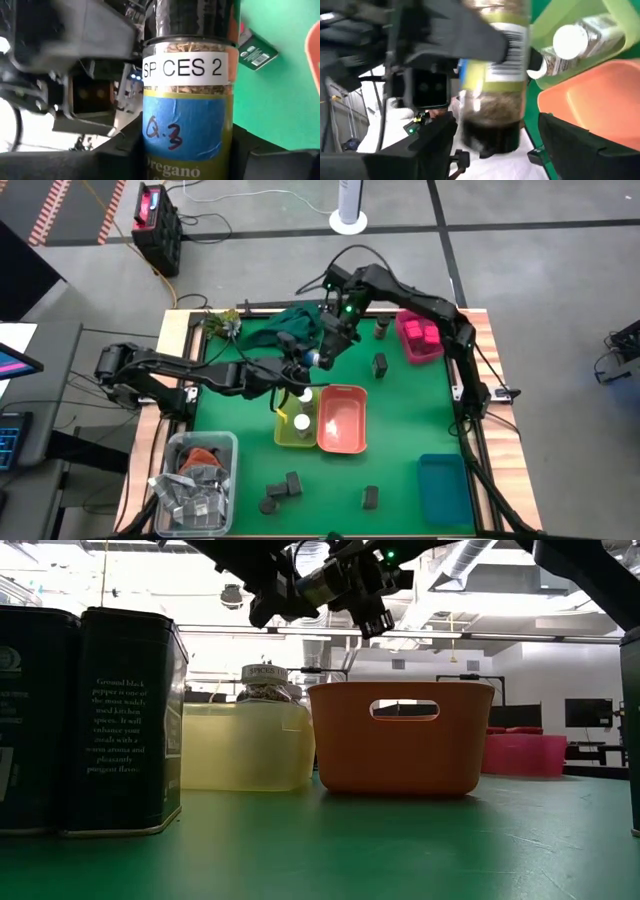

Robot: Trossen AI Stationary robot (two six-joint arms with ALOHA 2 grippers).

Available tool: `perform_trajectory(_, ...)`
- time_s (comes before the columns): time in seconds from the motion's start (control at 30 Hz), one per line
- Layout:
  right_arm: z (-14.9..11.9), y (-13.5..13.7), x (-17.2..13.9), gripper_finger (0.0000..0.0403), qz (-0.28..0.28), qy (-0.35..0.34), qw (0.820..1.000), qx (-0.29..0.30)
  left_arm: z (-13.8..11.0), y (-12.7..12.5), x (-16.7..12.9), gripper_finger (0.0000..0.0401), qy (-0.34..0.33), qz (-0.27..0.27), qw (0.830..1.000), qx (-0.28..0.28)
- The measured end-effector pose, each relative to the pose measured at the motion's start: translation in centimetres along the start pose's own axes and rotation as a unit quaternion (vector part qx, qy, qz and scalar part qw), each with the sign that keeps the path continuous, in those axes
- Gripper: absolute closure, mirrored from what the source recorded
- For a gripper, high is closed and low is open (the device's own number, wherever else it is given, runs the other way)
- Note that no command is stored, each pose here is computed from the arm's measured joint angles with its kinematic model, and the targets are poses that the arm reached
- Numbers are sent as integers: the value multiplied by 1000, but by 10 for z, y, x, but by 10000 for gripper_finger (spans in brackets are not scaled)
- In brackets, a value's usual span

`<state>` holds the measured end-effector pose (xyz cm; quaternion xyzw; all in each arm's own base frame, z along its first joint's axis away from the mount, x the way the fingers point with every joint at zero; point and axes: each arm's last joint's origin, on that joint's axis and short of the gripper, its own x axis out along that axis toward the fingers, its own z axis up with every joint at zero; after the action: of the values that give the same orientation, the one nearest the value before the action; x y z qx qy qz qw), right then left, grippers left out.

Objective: Sort spices by type
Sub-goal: Put the middle black seasoning bottle into the blue bin

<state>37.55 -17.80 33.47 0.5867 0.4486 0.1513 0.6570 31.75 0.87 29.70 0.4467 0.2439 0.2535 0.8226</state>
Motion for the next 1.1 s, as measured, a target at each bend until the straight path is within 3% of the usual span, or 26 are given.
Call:
perform_trajectory(0.13,-2,11,-21,69,-3,-26,999,-45,-1,1,-1,231,8,5,999,-41)
perform_trajectory(0.23,-10,23,-40,63,-76,-64,989,-113,-7,7,-3,230,17,-4,993,-115)
perform_trajectory(0.3,-19,30,-49,64,-137,-89,972,-171,-14,12,-4,229,14,-36,984,-176)
perform_trajectory(0.4,-35,38,-57,66,-229,-110,933,-254,-25,21,-2,229,-9,-115,955,-274)
perform_trajectory(0.5,-48,56,-53,66,-280,-119,891,-336,-35,28,4,229,-29,-196,909,-366)
perform_trajectory(0.6,-59,79,-46,66,-276,-152,859,-404,-43,35,11,228,-47,-251,863,-435)
perform_trajectory(0.7,-66,98,-39,66,-267,-182,831,-453,-44,43,14,228,-73,-267,835,-476)
perform_trajectory(0.83,-71,109,-26,66,-278,-189,806,-487,-40,50,15,228,-116,-272,814,-500)
perform_trajectory(1.1,-75,114,-10,66,-271,-170,803,-502,-35,55,15,228,-145,-275,791,-527)
